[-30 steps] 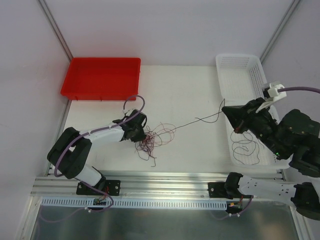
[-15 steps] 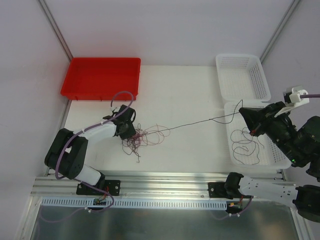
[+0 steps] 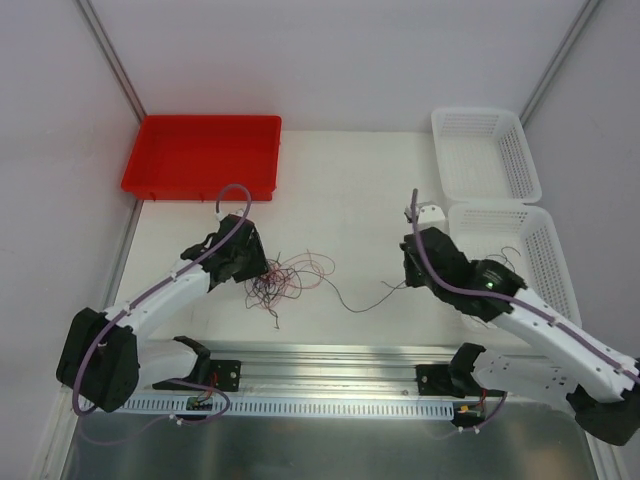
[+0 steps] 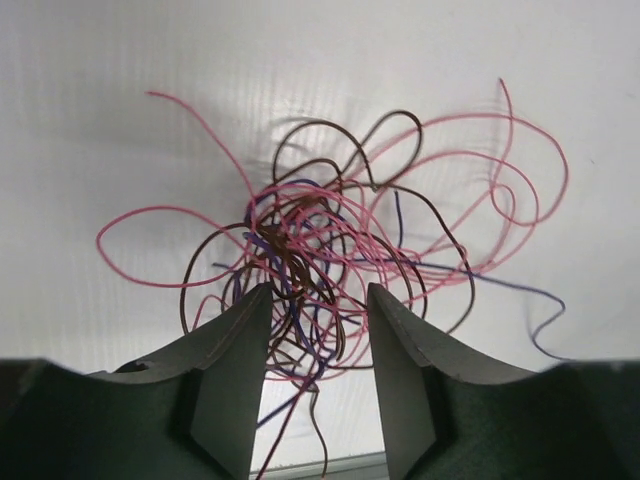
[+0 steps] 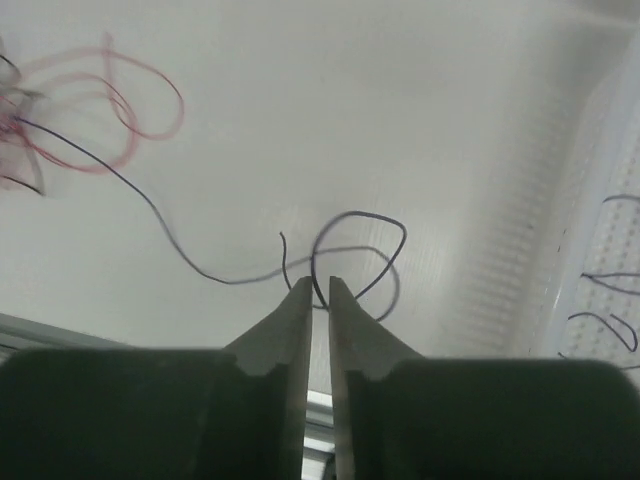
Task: Untangle the cables
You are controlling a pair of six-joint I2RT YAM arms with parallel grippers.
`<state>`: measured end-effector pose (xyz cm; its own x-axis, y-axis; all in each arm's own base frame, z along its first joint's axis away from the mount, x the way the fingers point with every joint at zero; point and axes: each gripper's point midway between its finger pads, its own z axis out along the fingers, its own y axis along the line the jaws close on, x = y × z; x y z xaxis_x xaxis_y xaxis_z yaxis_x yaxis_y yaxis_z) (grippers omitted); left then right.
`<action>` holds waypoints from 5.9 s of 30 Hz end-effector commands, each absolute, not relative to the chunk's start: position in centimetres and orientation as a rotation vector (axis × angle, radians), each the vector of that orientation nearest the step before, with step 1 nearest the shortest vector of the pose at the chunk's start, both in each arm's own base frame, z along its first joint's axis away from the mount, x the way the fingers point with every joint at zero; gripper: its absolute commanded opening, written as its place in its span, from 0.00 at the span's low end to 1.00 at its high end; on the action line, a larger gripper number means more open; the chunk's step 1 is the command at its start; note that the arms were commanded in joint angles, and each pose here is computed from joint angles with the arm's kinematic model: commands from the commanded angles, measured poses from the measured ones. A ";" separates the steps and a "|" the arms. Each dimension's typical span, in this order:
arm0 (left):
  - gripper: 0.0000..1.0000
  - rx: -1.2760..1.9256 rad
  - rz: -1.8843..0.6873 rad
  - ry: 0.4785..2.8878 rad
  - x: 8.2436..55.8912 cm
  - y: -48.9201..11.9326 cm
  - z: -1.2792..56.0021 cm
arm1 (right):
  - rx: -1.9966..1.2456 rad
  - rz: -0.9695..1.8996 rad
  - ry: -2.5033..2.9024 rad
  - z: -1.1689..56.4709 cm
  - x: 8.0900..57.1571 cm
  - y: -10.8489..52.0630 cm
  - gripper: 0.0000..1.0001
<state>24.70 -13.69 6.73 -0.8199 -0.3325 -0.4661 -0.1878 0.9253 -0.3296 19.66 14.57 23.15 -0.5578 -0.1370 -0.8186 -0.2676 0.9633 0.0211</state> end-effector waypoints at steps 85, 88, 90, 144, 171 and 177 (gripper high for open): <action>0.62 -0.487 -0.108 2.644 23.9 -10.9 2.6 | -0.500 0.415 1.661 39.3 17.1 13.0 0.01; 0.71 -0.468 -0.175 2.618 24.2 -11.5 4.2 | -0.502 0.363 1.719 36.2 18.4 13.8 0.01; 0.78 -0.441 -0.220 2.583 24.4 -11.9 5.9 | -0.500 0.331 1.761 34.3 19.3 14.3 0.01; 0.99 -0.282 0.058 2.091 21.3 -2.0 17.6 | 0.924 -0.412 1.805 26.4 24.6 -12.2 0.01; 0.98 -0.029 -0.155 2.347 22.1 -8.0 13.5 | -0.170 0.645 2.195 22.0 26.1 20.1 0.93; 0.88 -0.001 -0.185 2.448 22.1 -9.1 11.7 | -0.406 0.743 2.235 19.3 26.2 30.2 0.91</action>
